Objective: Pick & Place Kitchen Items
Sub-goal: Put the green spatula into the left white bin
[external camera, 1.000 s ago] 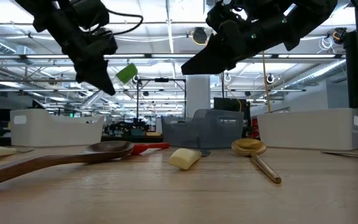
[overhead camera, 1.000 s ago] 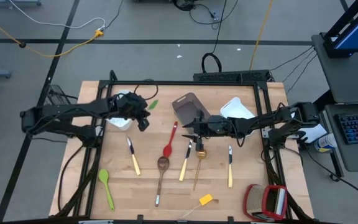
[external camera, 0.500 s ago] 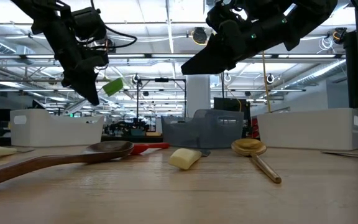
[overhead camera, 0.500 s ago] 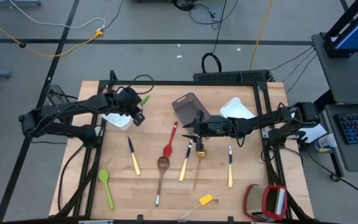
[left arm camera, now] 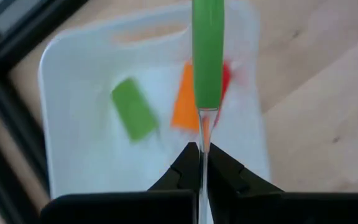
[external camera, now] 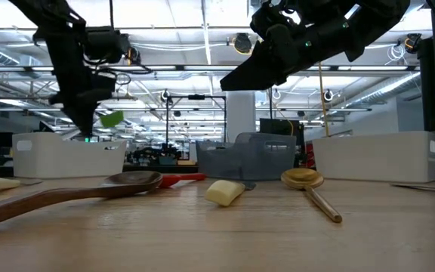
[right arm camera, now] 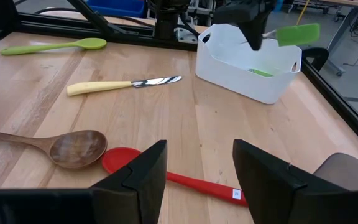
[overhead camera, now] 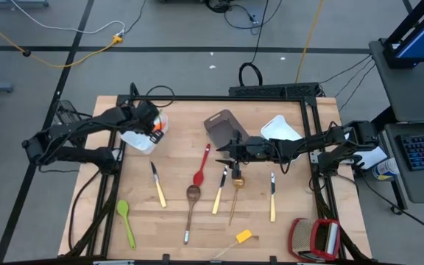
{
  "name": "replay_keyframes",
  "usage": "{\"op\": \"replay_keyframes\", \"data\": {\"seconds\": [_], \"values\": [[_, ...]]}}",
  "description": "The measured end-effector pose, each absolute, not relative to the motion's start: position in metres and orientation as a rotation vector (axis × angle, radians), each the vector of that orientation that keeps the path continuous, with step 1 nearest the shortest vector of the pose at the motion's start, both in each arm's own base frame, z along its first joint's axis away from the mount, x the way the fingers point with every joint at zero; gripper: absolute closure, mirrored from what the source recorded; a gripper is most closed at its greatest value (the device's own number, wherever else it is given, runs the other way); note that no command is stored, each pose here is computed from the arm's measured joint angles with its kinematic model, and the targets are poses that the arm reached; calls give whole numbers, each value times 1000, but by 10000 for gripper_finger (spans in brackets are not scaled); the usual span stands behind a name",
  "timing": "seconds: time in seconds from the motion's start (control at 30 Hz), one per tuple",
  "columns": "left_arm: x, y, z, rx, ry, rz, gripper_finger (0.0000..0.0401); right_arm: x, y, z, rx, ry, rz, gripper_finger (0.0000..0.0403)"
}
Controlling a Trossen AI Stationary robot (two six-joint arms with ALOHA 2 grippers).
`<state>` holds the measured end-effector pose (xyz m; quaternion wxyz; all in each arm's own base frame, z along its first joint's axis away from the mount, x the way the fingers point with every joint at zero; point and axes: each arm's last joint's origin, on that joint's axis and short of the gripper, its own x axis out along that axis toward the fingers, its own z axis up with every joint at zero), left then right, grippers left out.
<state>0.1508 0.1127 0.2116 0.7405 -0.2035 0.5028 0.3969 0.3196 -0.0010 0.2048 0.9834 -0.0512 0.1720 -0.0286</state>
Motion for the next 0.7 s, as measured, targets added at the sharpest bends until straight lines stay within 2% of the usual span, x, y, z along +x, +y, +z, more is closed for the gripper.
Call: {"op": "replay_keyframes", "data": {"seconds": [0.7], "values": [[142,119,210,-543,1103,962,391,320,-1,205,-103,346,-57,227]]}}
